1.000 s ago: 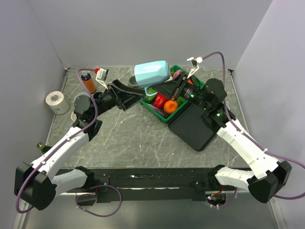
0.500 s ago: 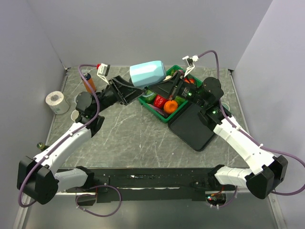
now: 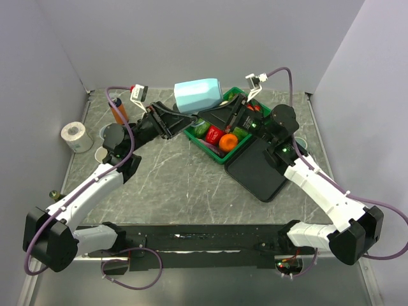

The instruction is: Turn the mug right side up

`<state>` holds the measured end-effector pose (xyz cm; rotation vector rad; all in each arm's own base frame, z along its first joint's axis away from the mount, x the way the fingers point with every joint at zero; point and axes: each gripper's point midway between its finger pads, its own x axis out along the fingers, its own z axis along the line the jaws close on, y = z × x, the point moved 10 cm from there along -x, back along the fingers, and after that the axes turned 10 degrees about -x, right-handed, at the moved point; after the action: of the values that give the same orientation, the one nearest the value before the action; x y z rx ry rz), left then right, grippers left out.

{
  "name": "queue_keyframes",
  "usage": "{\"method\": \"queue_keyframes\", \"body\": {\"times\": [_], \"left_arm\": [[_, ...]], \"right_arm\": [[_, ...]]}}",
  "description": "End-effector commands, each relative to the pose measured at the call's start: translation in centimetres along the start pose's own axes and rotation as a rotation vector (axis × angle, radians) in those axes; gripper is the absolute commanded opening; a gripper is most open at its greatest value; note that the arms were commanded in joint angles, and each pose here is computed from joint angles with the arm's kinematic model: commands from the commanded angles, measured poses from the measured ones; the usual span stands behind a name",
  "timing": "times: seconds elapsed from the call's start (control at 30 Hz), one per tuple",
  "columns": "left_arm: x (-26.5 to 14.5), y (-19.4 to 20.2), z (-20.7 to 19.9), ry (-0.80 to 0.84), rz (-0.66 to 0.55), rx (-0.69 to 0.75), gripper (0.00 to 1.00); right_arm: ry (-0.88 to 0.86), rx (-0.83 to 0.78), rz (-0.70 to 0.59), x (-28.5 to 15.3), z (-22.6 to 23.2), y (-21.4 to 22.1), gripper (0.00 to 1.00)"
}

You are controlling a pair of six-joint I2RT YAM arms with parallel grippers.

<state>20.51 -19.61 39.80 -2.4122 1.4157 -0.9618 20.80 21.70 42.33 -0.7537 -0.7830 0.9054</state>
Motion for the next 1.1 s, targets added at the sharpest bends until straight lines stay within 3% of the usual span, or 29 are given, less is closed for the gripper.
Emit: {"method": "queue_keyframes", "body": {"times": [0.0, 0.13, 0.47, 0.67, 0.7, 0.73, 0.8, 0.83, 0.87, 0.93, 1.07], "left_arm": [[0.6, -1.1, -2.7, 0.085, -0.085, 0.048, 0.43], [0.6, -1.4, -2.6, 0.052, -0.114, 0.044, 0.38], [0.1, -1.6, -2.8, -0.007, -0.186, 0.073, 0.01], [-0.3, -1.6, -2.7, -0.036, -0.218, 0.098, 0.01], [-0.4, -1.7, -2.9, -0.038, -0.224, 0.107, 0.01], [-0.4, -1.8, -2.6, -0.068, -0.232, 0.115, 0.01], [-0.4, -2.0, -2.9, -0.083, -0.241, 0.134, 0.01], [-0.5, -2.1, -2.5, -0.123, -0.250, 0.144, 0.01], [-0.5, -2.1, -2.5, -0.140, -0.255, 0.151, 0.01], [-0.7, -2.4, -2.8, -0.169, -0.268, 0.192, 0.01], [-1.5, -2.6, -2.5, -0.293, -0.307, 0.235, 0.01]], "right_arm": [[-0.102, -0.067, -0.052, 0.3, 1.7, -0.5, 0.00], [-0.093, -0.074, -0.039, 0.6, 1.6, 0.5, 0.00], [-0.095, -0.087, 0.001, 1.4, 2.1, 2.1, 0.00], [-0.064, -0.102, 0.004, 1.2, 1.9, 2.1, 0.01], [-0.049, -0.099, 0.017, 1.2, 1.7, 2.2, 0.07], [-0.036, -0.107, 0.014, 1.3, 1.6, 2.2, 0.27], [-0.014, -0.109, 0.017, 1.2, 1.4, 2.3, 0.55], [0.020, -0.109, 0.014, 1.0, 1.1, 2.4, 0.77], [0.037, -0.108, 0.009, 1.0, 1.0, 2.5, 0.85], [0.083, -0.103, 0.020, 0.6, 0.6, 2.9, 0.98], [0.189, -0.100, 0.046, 0.3, -0.5, 3.5, 1.00]]}}
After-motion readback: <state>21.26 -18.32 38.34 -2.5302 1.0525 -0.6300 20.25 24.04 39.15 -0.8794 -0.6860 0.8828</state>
